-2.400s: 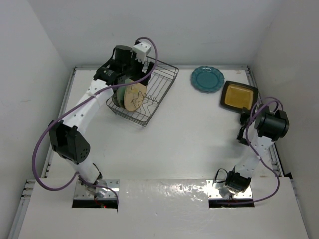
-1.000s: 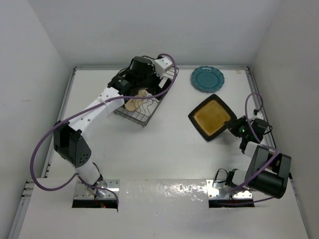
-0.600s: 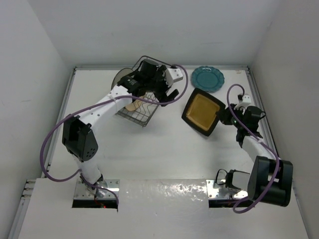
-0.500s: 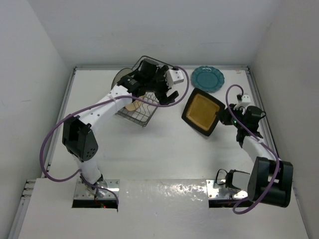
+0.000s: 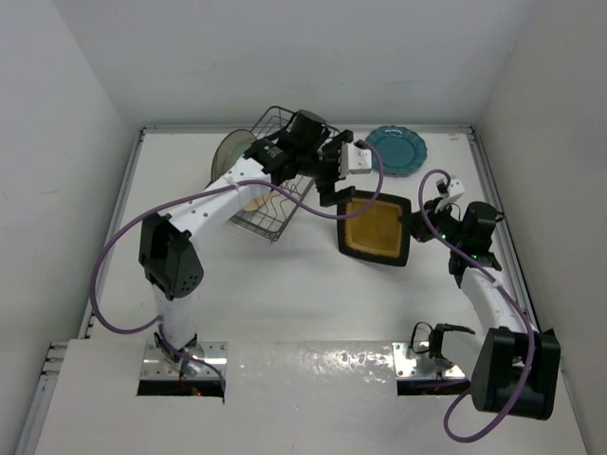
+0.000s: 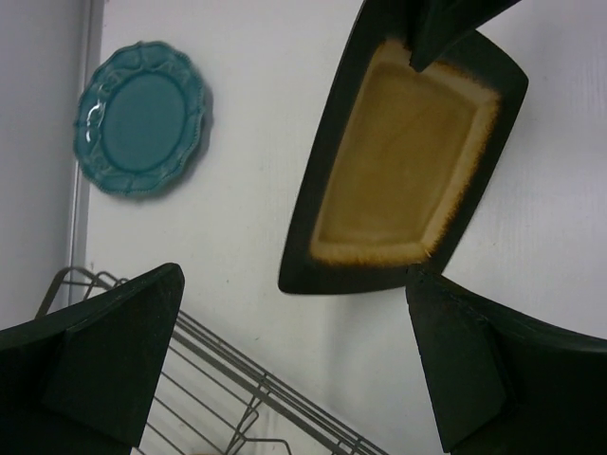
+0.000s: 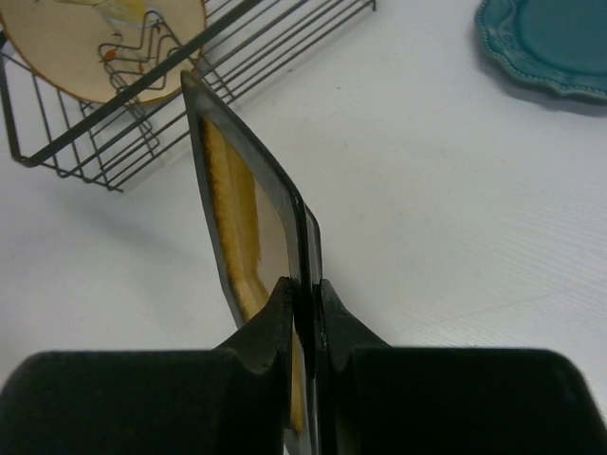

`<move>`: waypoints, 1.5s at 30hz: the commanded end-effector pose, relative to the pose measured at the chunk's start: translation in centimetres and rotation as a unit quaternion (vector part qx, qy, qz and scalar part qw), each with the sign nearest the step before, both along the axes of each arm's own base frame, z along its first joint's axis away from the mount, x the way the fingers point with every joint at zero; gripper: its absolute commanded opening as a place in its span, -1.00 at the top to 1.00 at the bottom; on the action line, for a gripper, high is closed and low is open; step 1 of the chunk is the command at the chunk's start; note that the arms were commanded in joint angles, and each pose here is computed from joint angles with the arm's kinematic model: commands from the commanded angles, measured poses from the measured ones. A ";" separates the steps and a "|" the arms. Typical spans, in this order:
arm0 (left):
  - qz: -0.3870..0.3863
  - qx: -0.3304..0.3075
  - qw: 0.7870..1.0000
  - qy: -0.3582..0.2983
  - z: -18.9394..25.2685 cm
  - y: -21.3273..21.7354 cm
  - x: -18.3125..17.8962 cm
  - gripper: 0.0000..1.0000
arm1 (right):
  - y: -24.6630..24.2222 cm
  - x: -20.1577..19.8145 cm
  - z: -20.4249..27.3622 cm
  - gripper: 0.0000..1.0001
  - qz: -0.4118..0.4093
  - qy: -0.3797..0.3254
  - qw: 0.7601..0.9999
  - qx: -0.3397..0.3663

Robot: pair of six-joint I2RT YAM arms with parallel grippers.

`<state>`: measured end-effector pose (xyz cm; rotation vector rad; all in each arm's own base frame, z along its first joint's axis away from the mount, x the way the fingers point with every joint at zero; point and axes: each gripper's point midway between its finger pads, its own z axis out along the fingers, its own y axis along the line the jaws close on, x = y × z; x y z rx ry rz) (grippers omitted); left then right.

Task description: Load the plates into the dish rack

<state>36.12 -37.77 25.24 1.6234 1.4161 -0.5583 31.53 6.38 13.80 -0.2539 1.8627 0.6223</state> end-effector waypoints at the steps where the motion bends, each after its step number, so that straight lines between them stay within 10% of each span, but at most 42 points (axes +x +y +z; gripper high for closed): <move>1: -0.060 -0.022 0.998 -0.006 2.0 -1.4 -1.7 -0.99 | 1.3 0.7 6.2 1.00 0.061 -0.104 0.993 -0.021; 18: -0.126 0.018 0.989 0.075 -6.0 -6.8 -4.8 -0.96 | 3.1 -0.6 7.8 1.00 0.101 -0.146 0.984 -0.002; 26: -0.092 0.000 0.990 0.111 -6.6 -7.3 -4.7 0.07 | 3.2 -0.7 8.5 1.00 0.099 -0.163 0.982 -0.001; 27: -0.086 -0.004 0.990 0.115 -6.5 -7.4 -4.6 0.57 | 3.2 -0.7 8.5 1.00 0.099 -0.163 0.982 -0.001; 29: -0.051 -0.022 0.990 0.128 -6.3 -7.8 -4.1 0.91 | 3.3 -0.8 8.3 1.00 0.100 -0.163 0.982 0.005; 39: 0.002 -0.035 0.985 0.169 -6.9 -7.6 -3.9 1.00 | 3.4 -0.7 7.9 1.00 0.105 -0.152 0.983 0.009; 45: 0.050 -0.052 0.983 0.166 -3.9 -6.5 -3.2 1.00 | 2.7 0.0 6.7 -0.02 0.087 -0.119 0.989 -0.002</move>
